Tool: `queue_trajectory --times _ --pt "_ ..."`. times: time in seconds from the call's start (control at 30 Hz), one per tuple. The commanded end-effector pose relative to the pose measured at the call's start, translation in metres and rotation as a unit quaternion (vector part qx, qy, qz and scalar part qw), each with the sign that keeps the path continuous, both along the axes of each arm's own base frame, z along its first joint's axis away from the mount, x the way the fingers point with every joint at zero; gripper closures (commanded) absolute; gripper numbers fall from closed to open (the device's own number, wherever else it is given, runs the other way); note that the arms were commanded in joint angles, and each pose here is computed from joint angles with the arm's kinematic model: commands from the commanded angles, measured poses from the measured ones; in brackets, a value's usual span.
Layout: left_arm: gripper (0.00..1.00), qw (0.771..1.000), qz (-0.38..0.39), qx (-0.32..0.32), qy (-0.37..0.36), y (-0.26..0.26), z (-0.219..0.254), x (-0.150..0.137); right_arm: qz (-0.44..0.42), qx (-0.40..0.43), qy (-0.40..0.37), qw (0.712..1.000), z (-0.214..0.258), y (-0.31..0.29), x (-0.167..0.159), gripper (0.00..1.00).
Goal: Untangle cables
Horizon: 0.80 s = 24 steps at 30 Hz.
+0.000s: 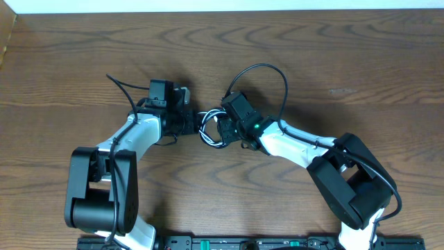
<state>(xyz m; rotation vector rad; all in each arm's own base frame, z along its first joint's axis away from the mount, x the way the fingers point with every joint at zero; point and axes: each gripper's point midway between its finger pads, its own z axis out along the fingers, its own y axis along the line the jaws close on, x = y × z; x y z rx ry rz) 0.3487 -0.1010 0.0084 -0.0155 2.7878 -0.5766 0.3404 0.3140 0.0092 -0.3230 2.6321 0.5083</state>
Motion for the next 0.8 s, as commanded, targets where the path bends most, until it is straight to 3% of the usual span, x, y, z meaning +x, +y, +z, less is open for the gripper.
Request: queue_trajectory --times 0.0,0.13,0.57,0.67,0.77 --pt "0.64 0.999 -0.028 -0.015 0.021 -0.007 -0.011 -0.014 0.002 -0.008 0.009 1.000 -0.008 -0.001 -0.006 0.48" --pt "0.91 0.999 -0.027 -0.013 0.020 -0.007 -0.011 -0.014 0.002 -0.008 0.009 1.000 -0.008 -0.001 -0.006 0.48" --pt "0.93 0.998 0.037 0.052 0.007 0.020 -0.010 -0.002 0.002 -0.009 0.011 1.000 -0.008 -0.001 -0.006 0.50" --pt "0.92 0.997 0.045 0.059 0.010 0.023 -0.011 -0.002 0.005 -0.007 0.015 1.000 -0.009 -0.001 -0.008 0.42" --pt "0.93 0.989 0.109 0.099 0.021 0.043 -0.015 -0.001 0.053 0.011 0.022 0.998 -0.006 0.011 -0.017 0.35"
